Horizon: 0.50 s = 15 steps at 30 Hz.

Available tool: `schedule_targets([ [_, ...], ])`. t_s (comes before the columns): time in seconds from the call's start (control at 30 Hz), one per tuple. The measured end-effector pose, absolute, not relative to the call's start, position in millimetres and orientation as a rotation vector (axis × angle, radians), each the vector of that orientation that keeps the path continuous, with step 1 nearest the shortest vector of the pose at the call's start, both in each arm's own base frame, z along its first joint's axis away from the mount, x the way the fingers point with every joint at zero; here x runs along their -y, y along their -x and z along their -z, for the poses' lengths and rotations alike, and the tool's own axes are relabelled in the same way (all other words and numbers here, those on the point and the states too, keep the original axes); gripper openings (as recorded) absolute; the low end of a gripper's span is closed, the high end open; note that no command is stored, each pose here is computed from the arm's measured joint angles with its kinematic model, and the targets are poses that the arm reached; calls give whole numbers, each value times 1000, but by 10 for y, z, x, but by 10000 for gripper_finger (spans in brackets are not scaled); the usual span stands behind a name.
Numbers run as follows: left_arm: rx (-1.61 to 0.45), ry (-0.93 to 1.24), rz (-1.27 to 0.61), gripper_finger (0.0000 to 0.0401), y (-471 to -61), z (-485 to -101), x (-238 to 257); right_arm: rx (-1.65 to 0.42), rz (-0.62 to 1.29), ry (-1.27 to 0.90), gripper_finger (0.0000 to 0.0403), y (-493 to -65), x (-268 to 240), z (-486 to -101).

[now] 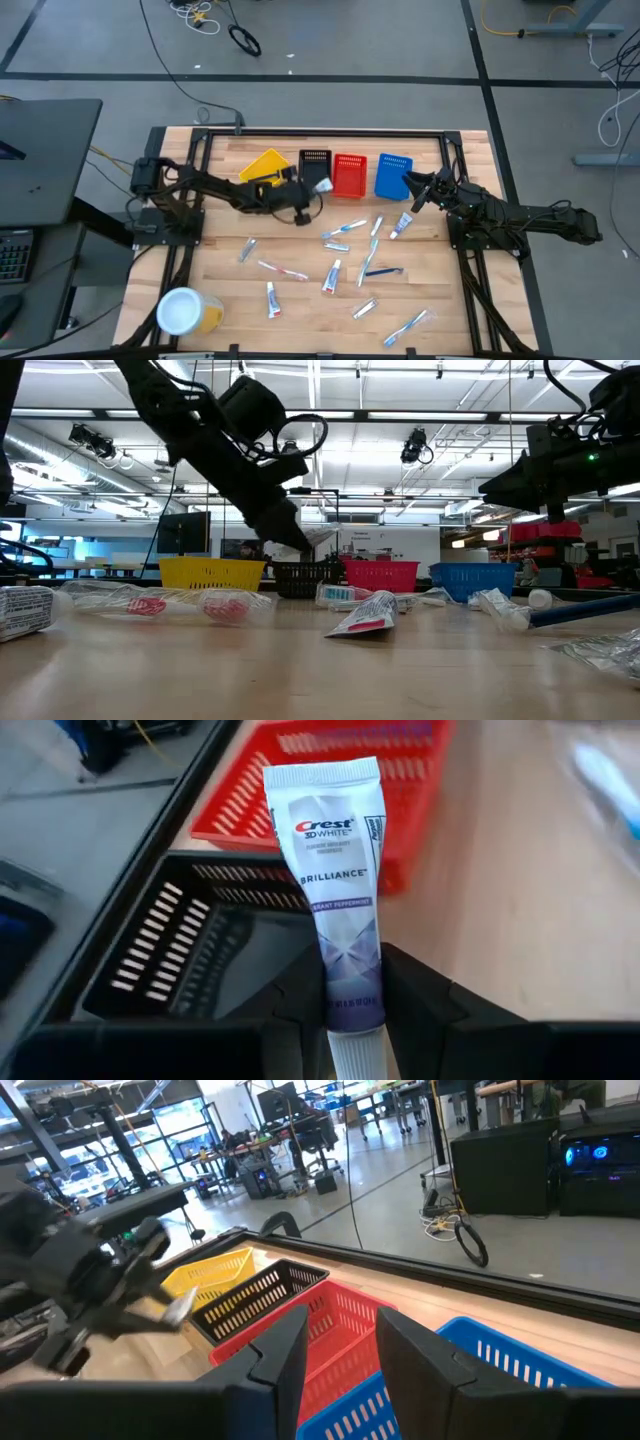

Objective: Pick & Place Travel size toiletries
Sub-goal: Put the white toothpaste into the black basket

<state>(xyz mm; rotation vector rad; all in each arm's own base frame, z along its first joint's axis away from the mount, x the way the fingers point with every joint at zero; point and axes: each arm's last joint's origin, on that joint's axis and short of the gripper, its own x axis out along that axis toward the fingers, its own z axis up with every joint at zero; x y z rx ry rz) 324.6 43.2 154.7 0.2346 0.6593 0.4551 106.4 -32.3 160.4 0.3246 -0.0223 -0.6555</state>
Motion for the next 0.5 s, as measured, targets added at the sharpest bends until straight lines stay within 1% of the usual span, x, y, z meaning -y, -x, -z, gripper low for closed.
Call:
schedule_targets([
  [0.1,-623,-136,-446,92,-3243,-1562,-591,22,656,-325,131,-1064,323,-1604],
  [0.3,-580,104,-512,97,-3166,-1561,-940,22,655,-325,131,-1064,323,-1604],
  [0.5,-563,225,-497,98,-3081,-1558,-1201,22,656,-324,131,-1064,323,-1604],
])
